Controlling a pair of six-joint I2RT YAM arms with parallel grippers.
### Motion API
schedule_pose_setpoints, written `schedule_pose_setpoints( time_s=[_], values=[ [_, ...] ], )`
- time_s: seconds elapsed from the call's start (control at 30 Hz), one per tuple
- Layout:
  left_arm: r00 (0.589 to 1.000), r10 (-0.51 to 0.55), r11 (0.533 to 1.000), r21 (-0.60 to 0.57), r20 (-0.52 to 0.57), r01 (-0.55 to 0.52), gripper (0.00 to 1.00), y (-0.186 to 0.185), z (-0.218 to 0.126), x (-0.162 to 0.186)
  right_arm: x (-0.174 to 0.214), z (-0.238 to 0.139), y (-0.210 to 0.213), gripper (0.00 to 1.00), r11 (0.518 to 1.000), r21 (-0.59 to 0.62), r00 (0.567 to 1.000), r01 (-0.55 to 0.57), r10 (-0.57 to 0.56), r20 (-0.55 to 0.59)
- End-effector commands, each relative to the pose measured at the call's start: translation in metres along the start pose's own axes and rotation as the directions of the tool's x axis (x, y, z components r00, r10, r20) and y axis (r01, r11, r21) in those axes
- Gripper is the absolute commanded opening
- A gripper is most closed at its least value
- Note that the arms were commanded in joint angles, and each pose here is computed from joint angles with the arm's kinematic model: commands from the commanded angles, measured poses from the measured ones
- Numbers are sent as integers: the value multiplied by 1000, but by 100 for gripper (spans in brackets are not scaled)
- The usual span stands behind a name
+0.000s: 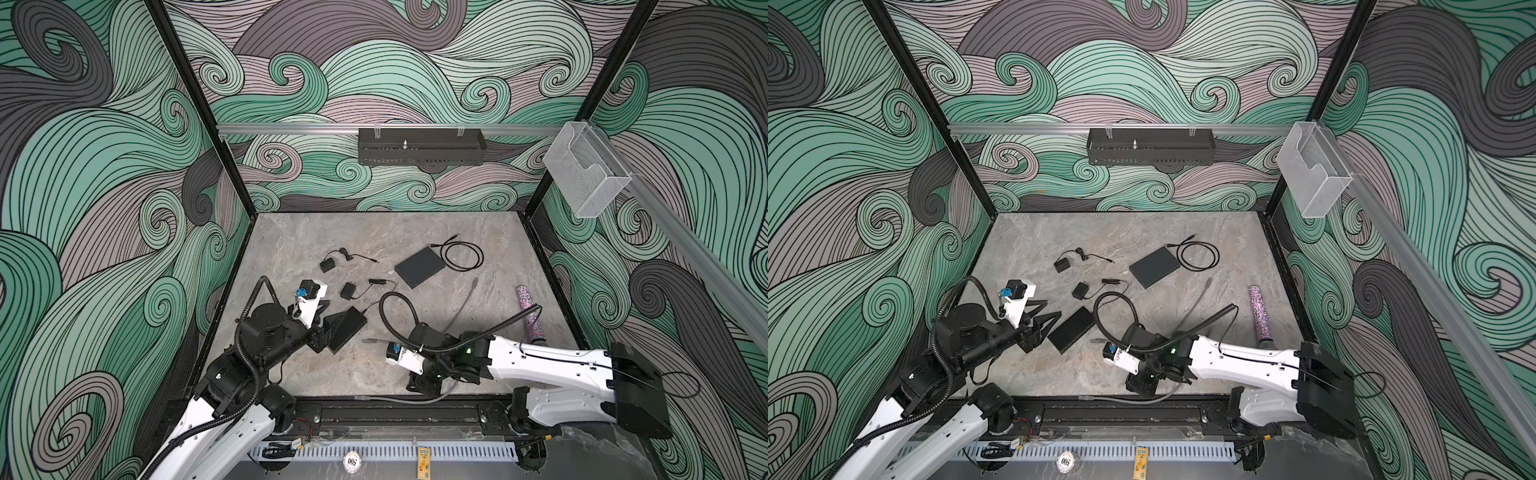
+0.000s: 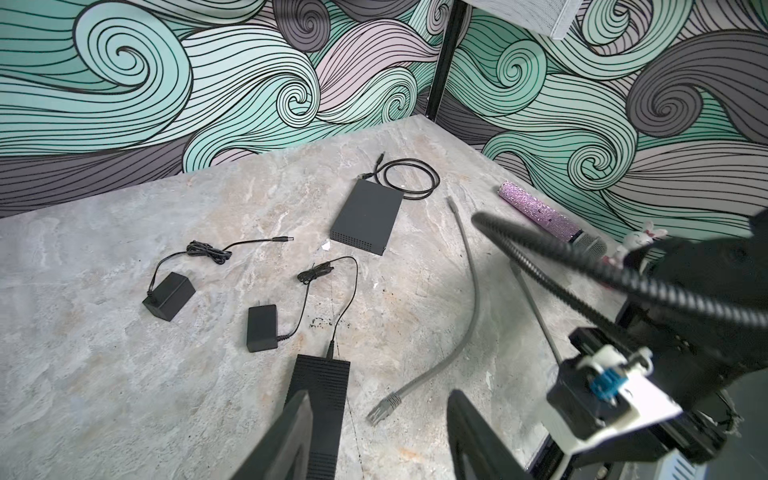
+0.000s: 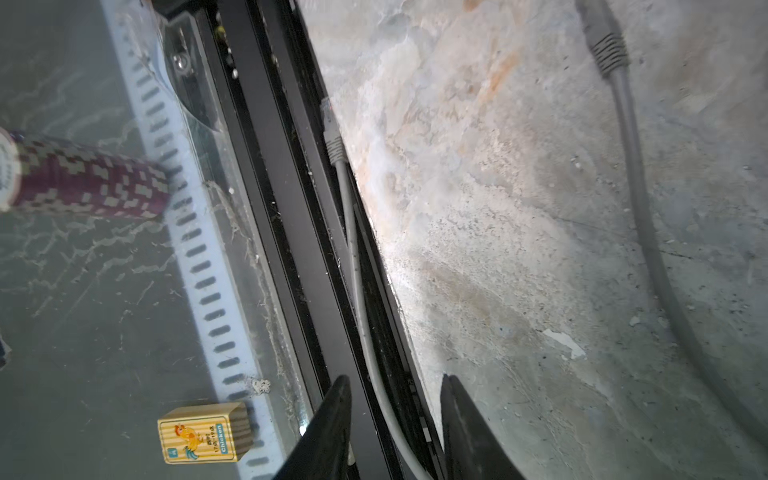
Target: Insert the plug into the switch port
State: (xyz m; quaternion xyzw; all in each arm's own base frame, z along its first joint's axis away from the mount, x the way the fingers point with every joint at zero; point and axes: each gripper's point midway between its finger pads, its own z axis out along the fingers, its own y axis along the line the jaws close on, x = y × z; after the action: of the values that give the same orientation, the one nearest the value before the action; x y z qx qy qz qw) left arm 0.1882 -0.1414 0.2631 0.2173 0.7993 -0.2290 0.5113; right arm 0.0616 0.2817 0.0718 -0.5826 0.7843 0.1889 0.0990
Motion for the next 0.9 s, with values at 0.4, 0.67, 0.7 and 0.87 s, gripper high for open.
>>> schedule_pose_setpoints(
  time_s=[0.4, 0.67, 0.7, 0.87],
  values=[
    [997, -37, 996, -78, 73, 42, 55, 14, -13, -5, 3, 53, 3, 37, 987, 111, 965, 115, -85, -249],
    [997, -22, 997, -75, 76, 28, 55, 13, -14, -6, 8, 68, 8, 33, 990, 88, 954, 113, -84, -288],
    [997, -22, 997, -75, 76, 27, 55, 13, -14, -6, 8, 69, 9, 33, 990, 86, 954, 114, -85, -287],
    [997, -17, 997, -74, 73, 23, 55, 13, -14, -5, 9, 68, 18, 27, 990, 52, 950, 130, -109, -292]
  ],
)
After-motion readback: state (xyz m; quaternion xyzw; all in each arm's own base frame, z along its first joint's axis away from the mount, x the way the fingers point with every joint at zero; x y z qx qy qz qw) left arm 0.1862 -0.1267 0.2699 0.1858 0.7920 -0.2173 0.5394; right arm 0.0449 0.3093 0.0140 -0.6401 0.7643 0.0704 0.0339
